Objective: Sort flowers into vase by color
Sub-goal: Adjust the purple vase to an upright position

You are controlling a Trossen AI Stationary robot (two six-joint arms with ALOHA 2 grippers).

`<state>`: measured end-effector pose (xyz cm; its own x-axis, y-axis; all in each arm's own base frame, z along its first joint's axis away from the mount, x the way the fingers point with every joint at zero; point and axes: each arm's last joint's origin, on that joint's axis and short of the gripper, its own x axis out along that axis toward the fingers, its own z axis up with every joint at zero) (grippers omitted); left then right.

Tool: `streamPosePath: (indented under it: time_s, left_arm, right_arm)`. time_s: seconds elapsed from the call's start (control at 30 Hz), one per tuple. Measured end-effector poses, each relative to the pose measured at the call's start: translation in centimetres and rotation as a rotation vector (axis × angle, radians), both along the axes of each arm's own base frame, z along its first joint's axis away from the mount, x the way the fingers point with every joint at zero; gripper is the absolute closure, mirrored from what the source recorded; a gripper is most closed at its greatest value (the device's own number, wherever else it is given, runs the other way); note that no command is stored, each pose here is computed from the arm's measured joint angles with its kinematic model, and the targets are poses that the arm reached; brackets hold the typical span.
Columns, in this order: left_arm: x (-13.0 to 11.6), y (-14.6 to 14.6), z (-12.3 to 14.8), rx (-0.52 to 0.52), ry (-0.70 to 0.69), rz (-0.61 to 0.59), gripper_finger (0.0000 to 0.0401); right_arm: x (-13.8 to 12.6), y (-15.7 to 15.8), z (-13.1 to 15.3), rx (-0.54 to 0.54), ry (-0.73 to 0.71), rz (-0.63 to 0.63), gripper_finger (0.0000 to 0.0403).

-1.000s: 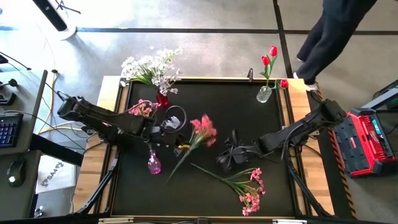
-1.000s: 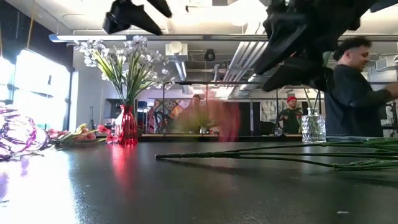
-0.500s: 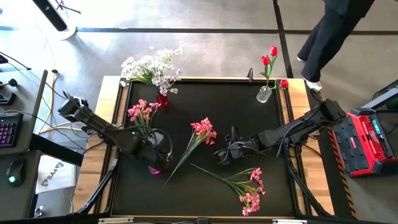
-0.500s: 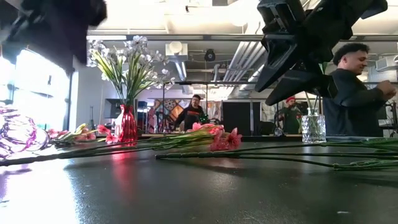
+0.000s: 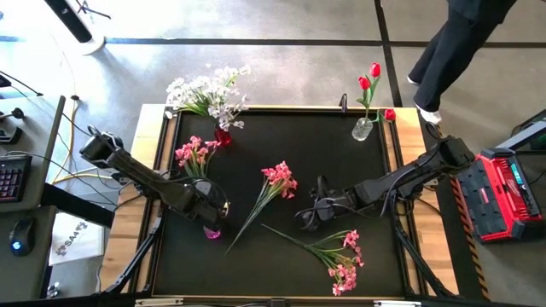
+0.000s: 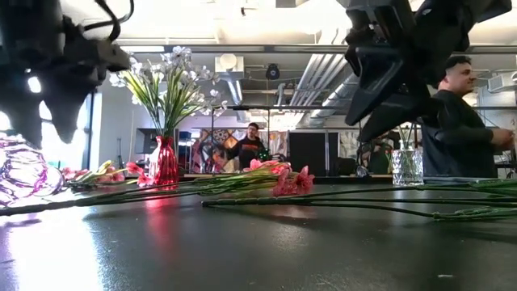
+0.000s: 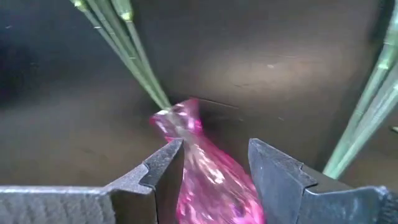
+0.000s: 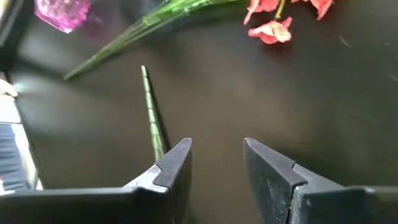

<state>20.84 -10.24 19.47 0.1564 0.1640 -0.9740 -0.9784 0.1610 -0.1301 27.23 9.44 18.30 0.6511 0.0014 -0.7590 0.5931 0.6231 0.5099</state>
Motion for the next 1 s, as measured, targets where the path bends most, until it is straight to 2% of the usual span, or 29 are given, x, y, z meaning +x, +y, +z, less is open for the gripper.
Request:
streamPosePath:
  time_s: [0.17, 0.4, 0.5, 0.7, 1.0]
  left_arm:
    - [-0.5, 0.5, -1.4, -0.026, 0.036, 0.059, 0.0233]
    - [-0.2, 1.2, -3.2, -0.068, -0.032, 0.091, 0.0233]
    - [-0.4, 1.7, -4.4, -0.079, -0.013, 0.109, 0.0233]
    - [-0.3, 1.7, -5.6, -0.083, 0.006, 0.073, 0.0235]
    - [-0.3, 1.5, -5.9, -0.075, 0.026, 0.043, 0.0287]
  right_arm:
    - [-0.2, -0.1, -0.2, -0.024, 0.030, 0.021, 0.0271]
    - [-0.3, -0.1, -0.2, -0.041, 0.043, 0.065, 0.0271]
    - [-0.3, 0.0, -0.3, -0.044, 0.045, 0.072, 0.0271]
    - [-0.3, 0.0, -0.2, -0.042, 0.044, 0.074, 0.0271]
    - [-0.5, 0.7, -0.2, -0.039, 0.041, 0.096, 0.0271]
